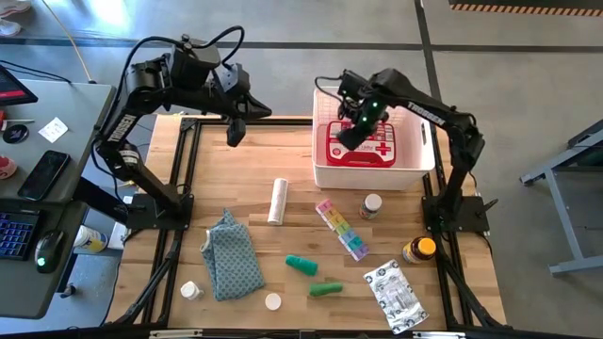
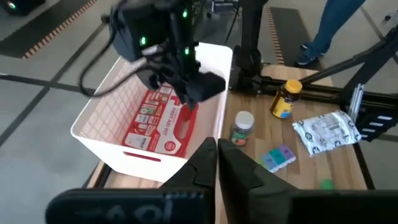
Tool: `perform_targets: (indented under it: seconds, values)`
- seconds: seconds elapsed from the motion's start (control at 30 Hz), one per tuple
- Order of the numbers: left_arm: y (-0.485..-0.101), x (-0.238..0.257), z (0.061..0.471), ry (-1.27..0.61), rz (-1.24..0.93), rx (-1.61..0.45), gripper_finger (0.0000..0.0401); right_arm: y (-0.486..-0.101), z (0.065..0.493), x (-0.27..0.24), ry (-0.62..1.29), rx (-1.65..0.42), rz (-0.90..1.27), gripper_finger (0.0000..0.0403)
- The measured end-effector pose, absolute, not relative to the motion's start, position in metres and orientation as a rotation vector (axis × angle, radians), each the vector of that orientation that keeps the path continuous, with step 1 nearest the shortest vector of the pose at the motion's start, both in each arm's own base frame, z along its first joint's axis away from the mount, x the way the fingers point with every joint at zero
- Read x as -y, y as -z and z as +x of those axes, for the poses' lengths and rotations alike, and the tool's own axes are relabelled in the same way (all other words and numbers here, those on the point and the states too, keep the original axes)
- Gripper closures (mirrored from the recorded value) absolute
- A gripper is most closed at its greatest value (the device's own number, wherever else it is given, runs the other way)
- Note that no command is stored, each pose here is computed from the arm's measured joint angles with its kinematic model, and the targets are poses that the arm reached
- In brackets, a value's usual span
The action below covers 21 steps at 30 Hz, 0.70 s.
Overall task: Pick & place medical supplies in basket/bin
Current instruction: Put the red first aid kit into the white bin
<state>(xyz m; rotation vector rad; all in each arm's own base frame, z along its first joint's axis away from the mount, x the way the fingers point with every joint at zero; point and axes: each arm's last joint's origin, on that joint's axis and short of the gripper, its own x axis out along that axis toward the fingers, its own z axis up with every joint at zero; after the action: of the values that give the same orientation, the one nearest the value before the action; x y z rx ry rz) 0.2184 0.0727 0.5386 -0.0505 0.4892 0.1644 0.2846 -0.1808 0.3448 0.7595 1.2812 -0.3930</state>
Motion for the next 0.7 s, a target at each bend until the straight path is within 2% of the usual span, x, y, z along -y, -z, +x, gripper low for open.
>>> perform_targets:
  seconds: [0.1, 0.23, 0.43, 0.53, 0.7]
  values:
    - [-0.539, -0.074, 0.220, -0.184, -0.041, -0.478, 0.0348, -0.328, 0.286, 0.182, 0.387, -1.319, 0.754, 0.0269]
    - [-0.540, -0.076, 0.222, -0.228, -0.049, -0.461, 0.0358, -0.301, 0.283, 0.183, 0.488, -1.392, 0.773, 0.0245]
    - [-0.541, -0.076, 0.222, -0.240, -0.056, -0.455, 0.0369, -0.281, 0.295, 0.189, 0.466, -1.267, 0.794, 0.0192]
    - [-0.541, -0.076, 0.222, -0.241, -0.058, -0.451, 0.0363, -0.283, 0.303, 0.193, 0.426, -1.184, 0.719, 0.0176]
    - [-0.544, -0.077, 0.223, -0.242, -0.048, -0.423, 0.0353, -0.286, 0.312, 0.201, 0.379, -1.102, 0.496, 0.0181]
